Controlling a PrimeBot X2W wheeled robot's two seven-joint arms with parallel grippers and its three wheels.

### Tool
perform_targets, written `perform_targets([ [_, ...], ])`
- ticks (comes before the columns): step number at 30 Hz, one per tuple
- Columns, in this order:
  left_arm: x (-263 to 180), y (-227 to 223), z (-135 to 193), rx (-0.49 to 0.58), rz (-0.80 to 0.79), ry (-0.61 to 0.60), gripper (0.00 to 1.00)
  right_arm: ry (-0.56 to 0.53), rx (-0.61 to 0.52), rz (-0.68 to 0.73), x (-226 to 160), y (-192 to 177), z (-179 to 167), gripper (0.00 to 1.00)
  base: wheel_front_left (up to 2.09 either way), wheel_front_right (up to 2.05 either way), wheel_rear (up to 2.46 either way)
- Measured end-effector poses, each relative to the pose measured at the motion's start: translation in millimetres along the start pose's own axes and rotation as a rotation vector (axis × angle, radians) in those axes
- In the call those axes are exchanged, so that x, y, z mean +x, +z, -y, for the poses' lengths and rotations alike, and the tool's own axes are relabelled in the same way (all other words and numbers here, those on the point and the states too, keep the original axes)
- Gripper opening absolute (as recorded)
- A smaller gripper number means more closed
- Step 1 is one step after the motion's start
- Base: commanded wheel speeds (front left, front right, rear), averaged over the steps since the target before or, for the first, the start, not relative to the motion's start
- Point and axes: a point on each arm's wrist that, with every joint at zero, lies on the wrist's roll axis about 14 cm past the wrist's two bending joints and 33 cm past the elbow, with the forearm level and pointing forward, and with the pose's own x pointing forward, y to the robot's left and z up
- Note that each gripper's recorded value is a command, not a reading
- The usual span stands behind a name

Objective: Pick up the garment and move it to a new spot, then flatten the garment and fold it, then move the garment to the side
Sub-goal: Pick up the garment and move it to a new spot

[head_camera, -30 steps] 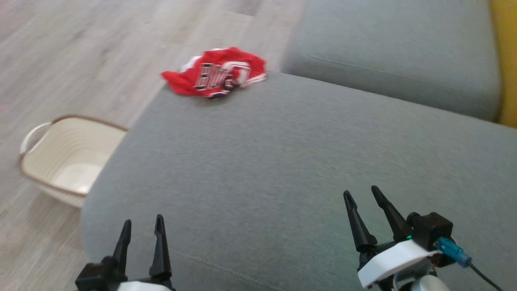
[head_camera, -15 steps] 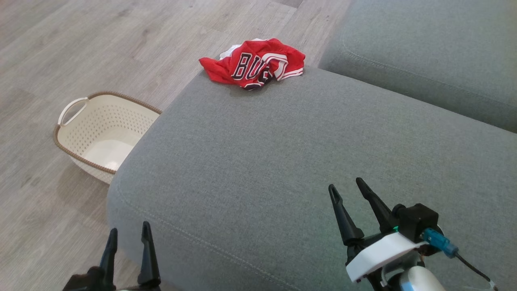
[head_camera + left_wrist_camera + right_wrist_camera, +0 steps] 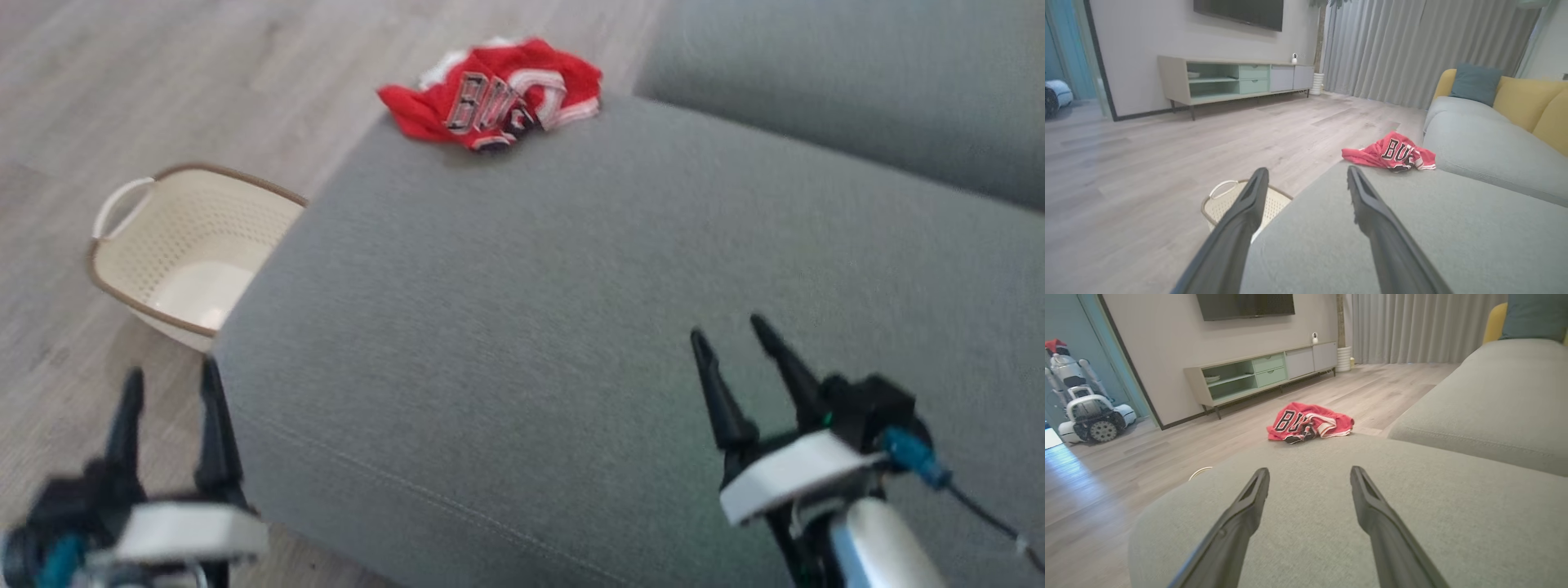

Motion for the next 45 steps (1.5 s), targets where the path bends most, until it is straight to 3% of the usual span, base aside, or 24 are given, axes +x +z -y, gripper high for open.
perform_targets([
  [13,170.5,23.1,86.8,0.292,-0.035,-0.348,1.00,-0.148,-0.013,-0.011,19.5,-9.5,77.9,1.00,0.00,0.00,0.00],
  [18,232.9,-7.6,127.1,0.264,-0.176,-0.417,1.00,-0.199,0.000,-0.034,21.3,-24.7,105.0,1.00,0.00,0.00,0.00],
  [22,262.2,-29.0,146.1,0.291,-0.240,-0.439,1.00,-0.238,0.015,-0.061,15.8,-38.0,121.4,1.00,0.00,0.00,0.00],
  [26,285.3,-78.2,161.7,0.319,-0.380,-0.446,1.00,-0.298,0.026,-0.099,3.1,-56.0,142.4,1.00,0.00,0.00,0.00],
  [31,293.4,-145.1,175.6,0.335,-0.547,-0.461,1.00,-0.369,0.026,-0.123,-9.4,-69.7,168.6,1.00,0.00,0.00,0.00],
  [40,302.6,-211.1,198.3,0.340,-0.648,-0.480,1.00,-0.449,0.043,-0.183,-31.5,-97.3,193.0,1.00,0.00,0.00,0.00],
  [41,301.1,-216.8,198.6,0.342,-0.661,-0.480,0.39,-0.455,0.042,-0.184,-33.0,-98.0,194.7,1.00,0.00,0.00,0.00],
  [42,300.6,-220.3,199.1,0.342,-0.664,-0.481,0.10,-0.460,0.041,-0.183,-34.3,-98.2,196.0,1.00,0.00,0.00,0.00],
  [43,300.3,-222.1,200.1,0.344,-0.668,-0.483,0.00,-0.465,0.039,-0.182,-35.6,-97.9,197.2,1.00,0.00,0.00,0.00],
  [45,301.4,-218.2,203.4,0.347,-0.652,-0.492,0.00,-0.469,0.039,-0.173,-36.6,-95.5,197.8,1.00,0.00,0.00,0.00],
])
